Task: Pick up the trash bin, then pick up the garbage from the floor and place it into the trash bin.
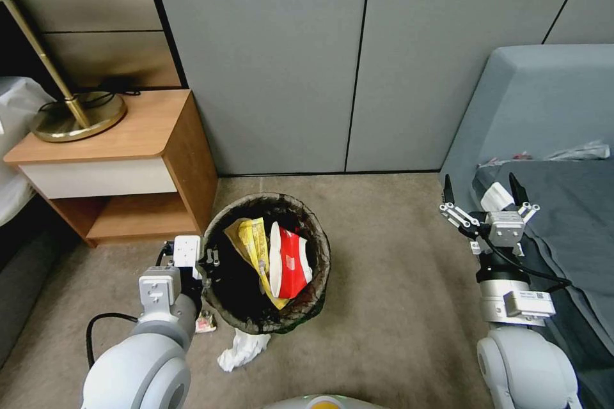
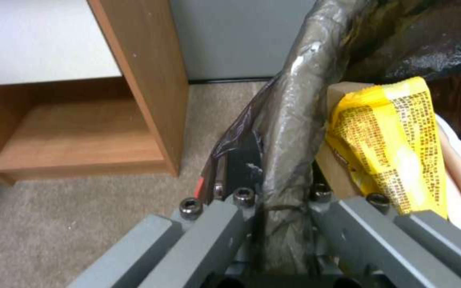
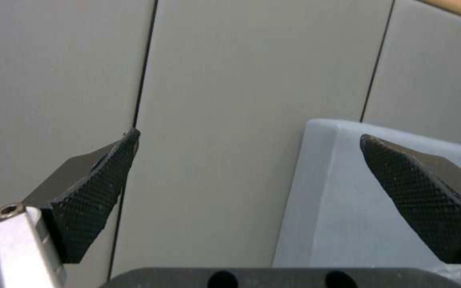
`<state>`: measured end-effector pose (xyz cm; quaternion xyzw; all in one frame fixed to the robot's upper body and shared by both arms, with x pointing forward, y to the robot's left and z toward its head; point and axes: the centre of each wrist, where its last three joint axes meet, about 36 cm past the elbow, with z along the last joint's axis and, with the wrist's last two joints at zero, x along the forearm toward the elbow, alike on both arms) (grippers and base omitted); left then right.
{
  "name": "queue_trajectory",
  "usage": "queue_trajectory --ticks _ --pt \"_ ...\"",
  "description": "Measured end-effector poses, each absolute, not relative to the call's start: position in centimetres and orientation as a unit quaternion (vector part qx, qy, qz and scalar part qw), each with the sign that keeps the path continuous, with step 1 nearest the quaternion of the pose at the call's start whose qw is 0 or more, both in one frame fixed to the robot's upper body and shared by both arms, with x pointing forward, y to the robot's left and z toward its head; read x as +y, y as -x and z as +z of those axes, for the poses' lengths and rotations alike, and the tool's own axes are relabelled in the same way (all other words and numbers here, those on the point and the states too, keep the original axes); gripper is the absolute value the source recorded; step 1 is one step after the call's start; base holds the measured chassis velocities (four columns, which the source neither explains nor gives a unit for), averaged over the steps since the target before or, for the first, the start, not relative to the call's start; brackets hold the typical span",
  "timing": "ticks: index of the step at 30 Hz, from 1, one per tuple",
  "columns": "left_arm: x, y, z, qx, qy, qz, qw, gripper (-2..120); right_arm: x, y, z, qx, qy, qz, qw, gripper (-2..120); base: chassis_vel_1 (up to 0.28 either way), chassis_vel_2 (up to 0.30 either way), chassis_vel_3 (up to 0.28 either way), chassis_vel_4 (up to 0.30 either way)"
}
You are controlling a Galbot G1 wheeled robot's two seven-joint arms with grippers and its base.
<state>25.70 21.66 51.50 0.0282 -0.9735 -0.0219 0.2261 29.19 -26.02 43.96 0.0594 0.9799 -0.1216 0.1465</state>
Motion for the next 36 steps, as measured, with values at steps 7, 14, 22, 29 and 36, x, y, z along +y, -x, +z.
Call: queue_trajectory --ticks 7,14,22,29,36 --pt "21.68 -25.71 51.51 -0.973 -0.028 -0.021 0.226 0 -26.43 -29.07 44.16 0.979 -0.053 -0.133 0.147 100 -0.013 0.026 0.009 -0.024" --pt "21.69 -25.63 51.49 -0.973 -0.028 -0.022 0.228 0 -25.97 -28.94 43.81 0.979 -0.053 -0.136 0.142 100 0.000 0.000 0.000 0.000" --pt "21.70 -25.58 51.58 -0.973 -0.028 -0.025 0.226 0 -25.87 -28.91 43.70 0.979 -0.051 -0.143 0.137 100 0.000 0.000 0.000 0.000" --pt "21.59 -25.55 51.63 -0.973 -0.026 -0.022 0.226 0 -25.93 -28.91 43.48 0.979 -0.052 -0.151 0.131 100 0.000 0.000 0.000 0.000" --pt "21.60 -25.47 51.68 -0.974 -0.029 -0.025 0.225 0 -25.70 -28.77 43.30 0.979 -0.050 -0.157 0.123 100 0.000 0.000 0.000 0.000"
